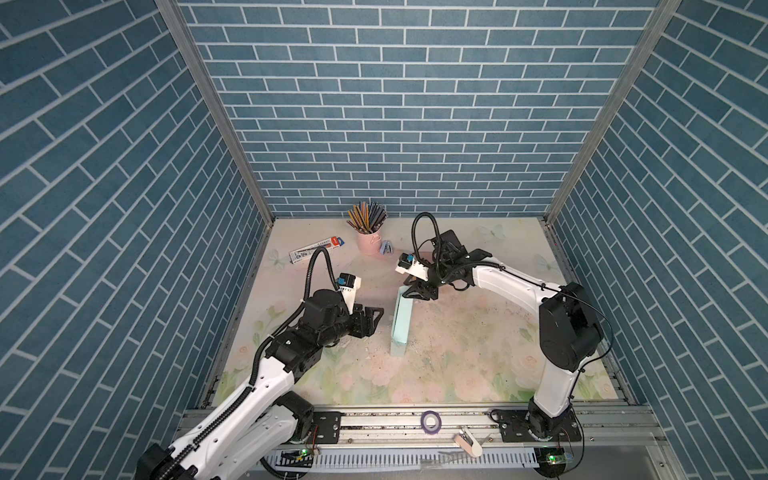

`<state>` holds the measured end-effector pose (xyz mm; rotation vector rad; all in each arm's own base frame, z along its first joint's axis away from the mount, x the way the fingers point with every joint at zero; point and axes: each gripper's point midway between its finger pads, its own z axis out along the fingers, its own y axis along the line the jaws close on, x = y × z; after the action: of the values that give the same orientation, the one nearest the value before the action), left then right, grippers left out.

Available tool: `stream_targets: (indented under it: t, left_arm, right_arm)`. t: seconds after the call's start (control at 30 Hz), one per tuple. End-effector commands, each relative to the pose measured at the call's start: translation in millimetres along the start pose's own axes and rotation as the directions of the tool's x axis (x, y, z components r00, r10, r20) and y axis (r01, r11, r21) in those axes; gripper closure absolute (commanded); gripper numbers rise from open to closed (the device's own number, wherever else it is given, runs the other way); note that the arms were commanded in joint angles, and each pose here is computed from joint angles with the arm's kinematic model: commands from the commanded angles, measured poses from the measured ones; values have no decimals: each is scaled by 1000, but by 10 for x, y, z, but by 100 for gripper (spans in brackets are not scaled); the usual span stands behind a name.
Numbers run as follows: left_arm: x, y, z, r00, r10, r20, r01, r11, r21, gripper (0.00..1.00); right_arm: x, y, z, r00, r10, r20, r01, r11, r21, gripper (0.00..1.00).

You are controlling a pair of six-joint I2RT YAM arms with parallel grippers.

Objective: Fold the paper box
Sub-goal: 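Release the upright mint box and raise both grippers away from it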

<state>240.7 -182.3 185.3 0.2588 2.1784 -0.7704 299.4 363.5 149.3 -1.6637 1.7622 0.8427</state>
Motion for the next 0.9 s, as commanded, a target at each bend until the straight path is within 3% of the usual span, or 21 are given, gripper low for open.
stream_targets:
  t: [0.0, 0.23, 0.57, 0.73, 0.87]
  left_arm:
    - [-8, 51, -10, 1000, -12, 22, 12, 1000, -14, 24]
    - [5, 60, 15, 1000, -17, 17, 17, 1000, -13, 26]
    - [15, 77, 15, 1000, -21, 17, 21, 1000, -17, 28]
    - [18, 83, 18, 1000, -25, 18, 25, 1000, -17, 28]
    - [15, 85, 18, 999, -27, 21, 27, 999, -16, 28]
  right_arm:
    - [-50, 33, 12, 999, -38, 20, 39, 998, -40, 56]
    - [-78, 44, 30, 999, -38, 35, 40, 998, -53, 69]
    - [-99, 31, 60, 998, -34, 44, 37, 998, -60, 73]
    - [-100, -10, 91, 999, -34, 41, 36, 998, -43, 55]
    - [-125, -27, 105, 998, -34, 54, 36, 998, -42, 53]
